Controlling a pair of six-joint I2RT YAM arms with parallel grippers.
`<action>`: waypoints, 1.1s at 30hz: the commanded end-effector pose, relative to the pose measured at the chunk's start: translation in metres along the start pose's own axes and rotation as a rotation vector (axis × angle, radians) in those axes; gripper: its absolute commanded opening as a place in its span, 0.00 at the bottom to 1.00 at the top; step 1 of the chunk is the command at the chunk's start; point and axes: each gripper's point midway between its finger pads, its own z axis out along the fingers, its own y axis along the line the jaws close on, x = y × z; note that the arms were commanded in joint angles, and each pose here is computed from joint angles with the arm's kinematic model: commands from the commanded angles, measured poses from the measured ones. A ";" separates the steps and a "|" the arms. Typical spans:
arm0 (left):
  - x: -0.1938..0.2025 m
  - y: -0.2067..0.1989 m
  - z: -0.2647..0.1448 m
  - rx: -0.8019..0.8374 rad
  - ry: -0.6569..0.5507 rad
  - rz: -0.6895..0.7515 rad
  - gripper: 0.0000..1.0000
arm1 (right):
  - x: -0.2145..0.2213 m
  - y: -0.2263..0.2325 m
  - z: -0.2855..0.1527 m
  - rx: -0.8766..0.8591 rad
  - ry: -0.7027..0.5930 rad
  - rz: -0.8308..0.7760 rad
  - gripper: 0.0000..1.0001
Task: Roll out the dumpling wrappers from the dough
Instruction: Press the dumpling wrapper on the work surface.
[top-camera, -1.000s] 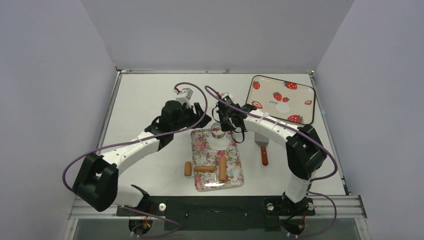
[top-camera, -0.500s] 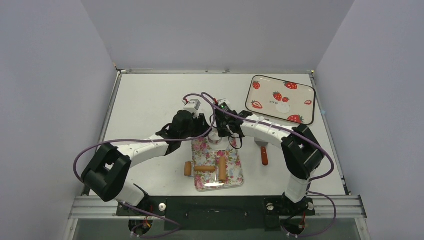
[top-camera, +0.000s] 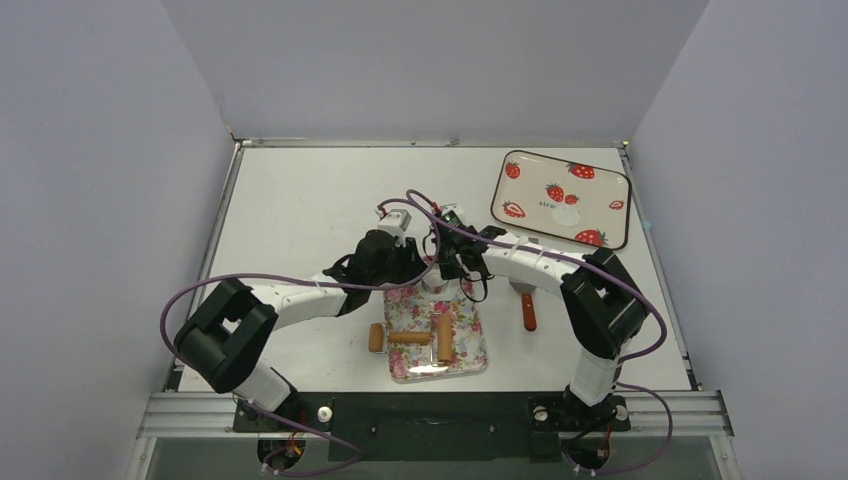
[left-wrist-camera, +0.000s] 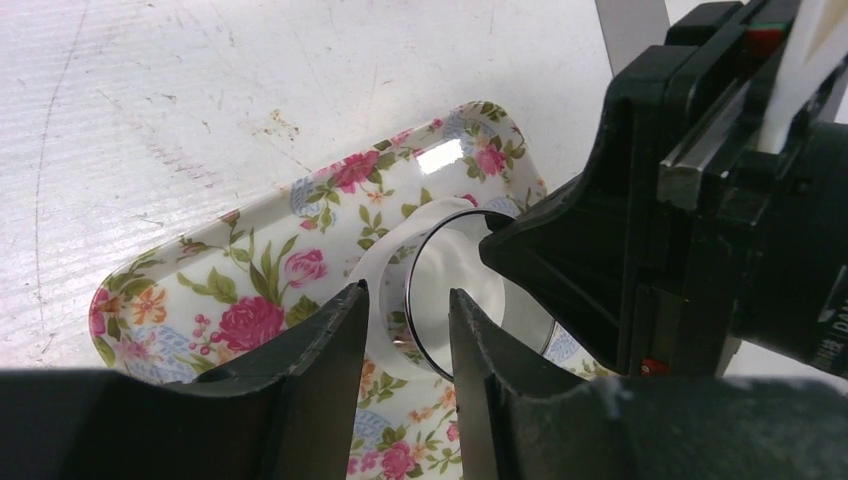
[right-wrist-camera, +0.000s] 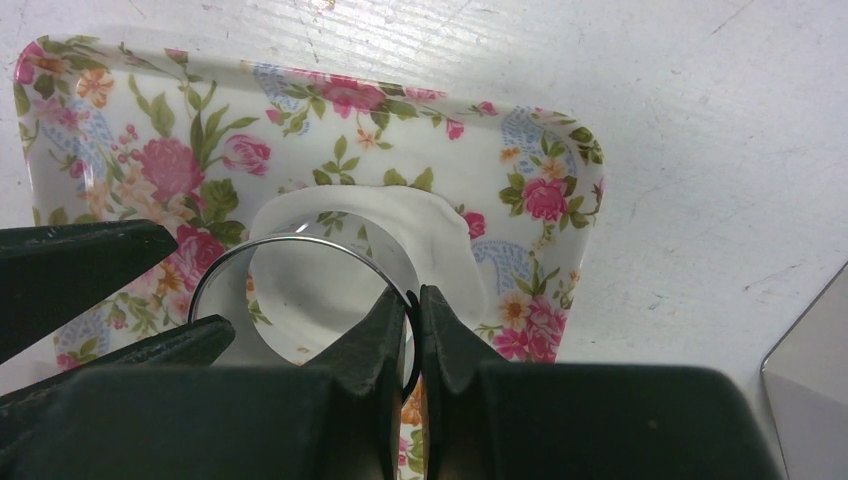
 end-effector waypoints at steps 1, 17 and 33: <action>-0.009 0.000 0.007 -0.014 -0.058 0.017 0.30 | -0.019 0.001 -0.008 -0.011 -0.078 0.030 0.00; 0.003 0.005 0.016 -0.056 -0.064 0.059 0.18 | -0.022 -0.003 -0.003 -0.013 -0.082 0.039 0.00; 0.016 0.012 0.019 -0.084 -0.066 0.066 0.07 | -0.008 -0.007 -0.002 -0.004 -0.046 0.041 0.00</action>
